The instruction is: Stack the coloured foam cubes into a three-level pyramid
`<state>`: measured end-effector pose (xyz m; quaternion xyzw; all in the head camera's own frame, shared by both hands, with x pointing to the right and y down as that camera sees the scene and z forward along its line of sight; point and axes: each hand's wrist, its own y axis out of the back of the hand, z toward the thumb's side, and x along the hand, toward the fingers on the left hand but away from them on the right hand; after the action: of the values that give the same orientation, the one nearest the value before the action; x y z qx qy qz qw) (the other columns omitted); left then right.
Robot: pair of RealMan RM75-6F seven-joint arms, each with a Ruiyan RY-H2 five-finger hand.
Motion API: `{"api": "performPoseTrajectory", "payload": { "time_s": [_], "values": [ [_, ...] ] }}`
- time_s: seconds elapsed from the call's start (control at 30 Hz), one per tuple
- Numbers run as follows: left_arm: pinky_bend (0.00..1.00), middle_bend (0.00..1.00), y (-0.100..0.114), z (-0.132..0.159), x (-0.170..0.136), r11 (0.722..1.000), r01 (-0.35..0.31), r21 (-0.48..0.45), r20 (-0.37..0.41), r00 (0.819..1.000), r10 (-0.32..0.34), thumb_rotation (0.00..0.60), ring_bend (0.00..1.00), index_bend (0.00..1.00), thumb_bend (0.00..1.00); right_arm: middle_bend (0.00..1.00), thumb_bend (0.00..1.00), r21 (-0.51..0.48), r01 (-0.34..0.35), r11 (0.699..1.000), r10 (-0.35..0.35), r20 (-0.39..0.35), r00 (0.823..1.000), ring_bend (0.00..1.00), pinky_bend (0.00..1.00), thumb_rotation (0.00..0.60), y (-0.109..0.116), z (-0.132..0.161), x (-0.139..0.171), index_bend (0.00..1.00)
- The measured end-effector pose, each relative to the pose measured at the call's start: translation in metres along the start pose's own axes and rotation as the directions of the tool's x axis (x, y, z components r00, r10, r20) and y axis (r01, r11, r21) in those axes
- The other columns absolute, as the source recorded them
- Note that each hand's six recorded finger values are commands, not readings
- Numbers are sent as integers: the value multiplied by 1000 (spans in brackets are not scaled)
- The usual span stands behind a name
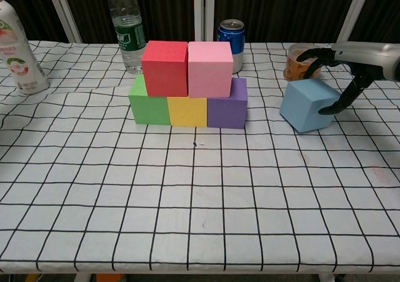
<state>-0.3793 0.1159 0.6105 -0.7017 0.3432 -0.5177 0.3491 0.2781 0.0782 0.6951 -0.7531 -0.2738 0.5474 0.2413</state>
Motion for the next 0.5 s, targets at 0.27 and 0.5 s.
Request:
{"api": "performPoseTrajectory", "payload": {
  "time_s": [0.27,0.5],
  "values": [
    [92,39,14,8,35,999,-38,38,69,997,36,600,19,86,131,52,0,-58,73,996,-77,-58,995,0,0,600,49,15,26,0],
    [92,39,18,41,89,999,-30,-14,157,987,32,600,19,85,131,61,0,-103,169,980,-180,-104,978,0,0,600,78,41,5,0]
  ]
}}
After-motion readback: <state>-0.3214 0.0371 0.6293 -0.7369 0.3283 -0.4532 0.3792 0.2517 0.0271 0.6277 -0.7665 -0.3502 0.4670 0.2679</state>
